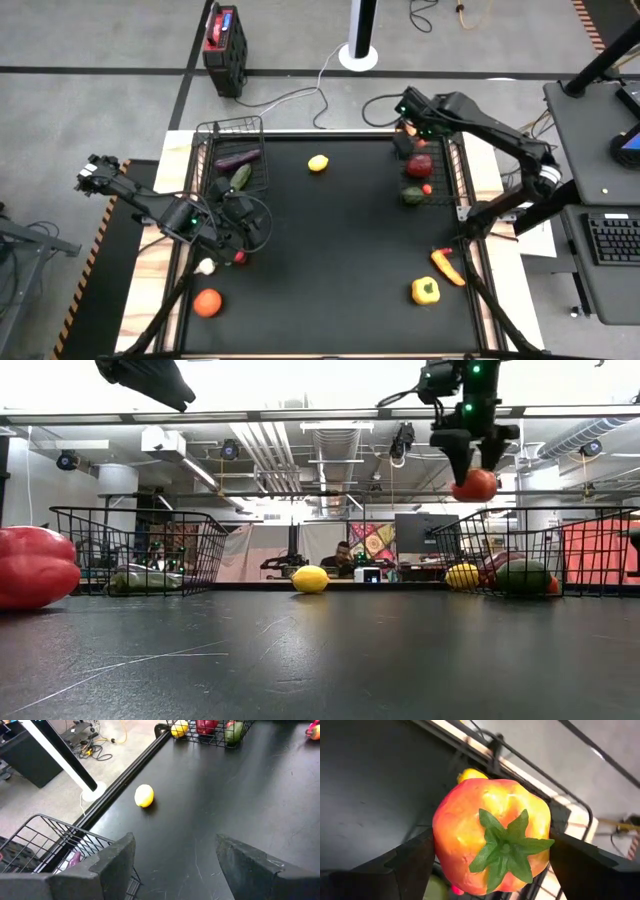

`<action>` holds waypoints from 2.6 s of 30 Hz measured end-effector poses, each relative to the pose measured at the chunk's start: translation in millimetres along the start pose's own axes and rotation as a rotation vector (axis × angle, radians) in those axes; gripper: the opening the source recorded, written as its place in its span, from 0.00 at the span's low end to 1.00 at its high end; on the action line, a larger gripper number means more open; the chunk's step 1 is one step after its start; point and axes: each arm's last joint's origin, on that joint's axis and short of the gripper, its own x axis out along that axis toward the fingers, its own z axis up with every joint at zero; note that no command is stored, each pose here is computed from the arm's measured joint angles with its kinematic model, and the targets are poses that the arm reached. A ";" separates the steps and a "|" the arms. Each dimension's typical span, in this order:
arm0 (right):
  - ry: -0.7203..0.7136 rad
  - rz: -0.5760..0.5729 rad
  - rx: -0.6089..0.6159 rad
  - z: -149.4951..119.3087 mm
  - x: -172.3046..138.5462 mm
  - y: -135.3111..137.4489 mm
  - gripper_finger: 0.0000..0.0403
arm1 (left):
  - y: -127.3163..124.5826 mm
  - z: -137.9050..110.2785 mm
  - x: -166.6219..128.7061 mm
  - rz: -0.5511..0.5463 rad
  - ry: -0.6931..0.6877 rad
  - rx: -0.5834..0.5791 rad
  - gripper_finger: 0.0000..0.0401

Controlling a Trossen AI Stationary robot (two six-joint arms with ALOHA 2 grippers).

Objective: Sort produce into baskets
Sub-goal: Put the red tomato into the right wire basket, then put the red bell pepper into the left wire basket

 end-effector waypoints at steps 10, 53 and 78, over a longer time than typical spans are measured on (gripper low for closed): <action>0.000 -0.028 0.068 -23.7 30.0 -9.0 0.83 | 0.0 0.0 0.0 -0.001 0.000 0.000 0.64; 0.058 -0.025 0.175 -43.0 89.9 -27.2 0.91 | -1.5 1.5 -0.1 -0.013 -0.009 -0.020 0.64; 0.019 0.062 0.166 -37.9 89.3 -24.3 0.98 | -1.8 1.7 0.0 -0.015 -0.010 -0.022 0.64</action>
